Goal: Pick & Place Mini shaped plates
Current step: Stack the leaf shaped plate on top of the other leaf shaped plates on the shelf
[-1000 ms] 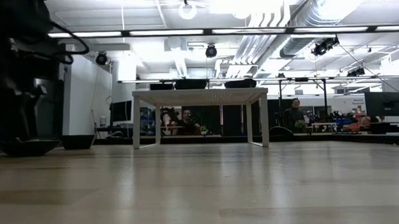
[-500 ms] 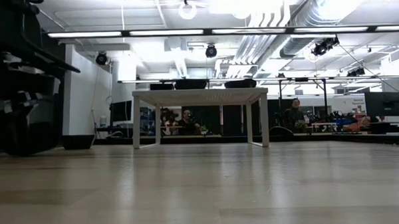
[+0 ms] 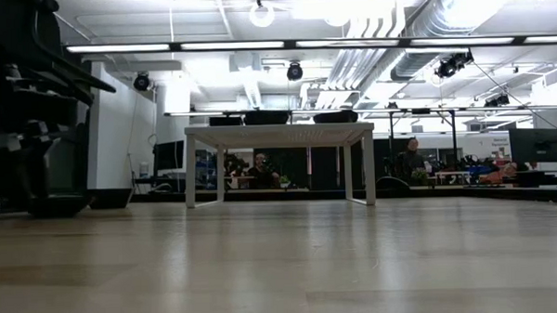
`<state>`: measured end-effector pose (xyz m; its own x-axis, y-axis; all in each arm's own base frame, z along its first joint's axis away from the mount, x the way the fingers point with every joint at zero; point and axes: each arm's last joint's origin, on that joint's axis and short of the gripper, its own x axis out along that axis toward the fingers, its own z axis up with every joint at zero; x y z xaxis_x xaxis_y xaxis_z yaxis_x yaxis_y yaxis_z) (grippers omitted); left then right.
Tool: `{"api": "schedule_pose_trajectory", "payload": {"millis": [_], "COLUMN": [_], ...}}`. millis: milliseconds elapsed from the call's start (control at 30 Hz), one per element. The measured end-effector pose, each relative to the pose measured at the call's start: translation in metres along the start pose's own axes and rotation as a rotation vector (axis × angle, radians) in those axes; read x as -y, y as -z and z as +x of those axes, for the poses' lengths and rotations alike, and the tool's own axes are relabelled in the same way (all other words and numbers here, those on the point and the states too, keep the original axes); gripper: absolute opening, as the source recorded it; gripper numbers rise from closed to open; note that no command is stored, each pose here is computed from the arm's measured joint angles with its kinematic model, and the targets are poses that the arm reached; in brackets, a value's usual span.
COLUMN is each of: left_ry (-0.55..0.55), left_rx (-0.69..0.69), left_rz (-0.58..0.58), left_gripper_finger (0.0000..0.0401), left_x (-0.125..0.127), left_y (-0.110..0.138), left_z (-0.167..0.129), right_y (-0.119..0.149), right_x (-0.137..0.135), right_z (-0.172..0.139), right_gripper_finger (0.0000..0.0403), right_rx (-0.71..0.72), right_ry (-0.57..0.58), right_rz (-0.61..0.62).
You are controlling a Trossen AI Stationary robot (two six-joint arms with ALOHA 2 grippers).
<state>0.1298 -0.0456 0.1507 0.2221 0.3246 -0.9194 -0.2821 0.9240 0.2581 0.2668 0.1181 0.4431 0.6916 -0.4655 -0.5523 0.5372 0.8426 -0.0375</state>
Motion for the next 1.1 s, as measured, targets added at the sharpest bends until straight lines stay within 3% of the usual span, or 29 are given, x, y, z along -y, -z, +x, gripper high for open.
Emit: {"api": "schedule_pose_trajectory", "payload": {"millis": [467,1100], "left_ry": [-0.065,-0.047], "left_rx": [0.007,-0.002], "left_rz": [0.167,0.196], "left_gripper_finger": [0.0177,0.0177], "left_x": [-0.0033,-0.0024], "left_y": [0.0018,0.0018], "left_z": [0.0005,0.0009], "right_y": [0.0,0.0], "right_x": [0.0,0.0001], "right_z": [0.0,-0.0001], "right_gripper_finger": [0.0083,0.0083], "right_rx": [0.0,0.0], "right_ry": [0.0,0.0], "right_rz": [0.0,0.0]}}
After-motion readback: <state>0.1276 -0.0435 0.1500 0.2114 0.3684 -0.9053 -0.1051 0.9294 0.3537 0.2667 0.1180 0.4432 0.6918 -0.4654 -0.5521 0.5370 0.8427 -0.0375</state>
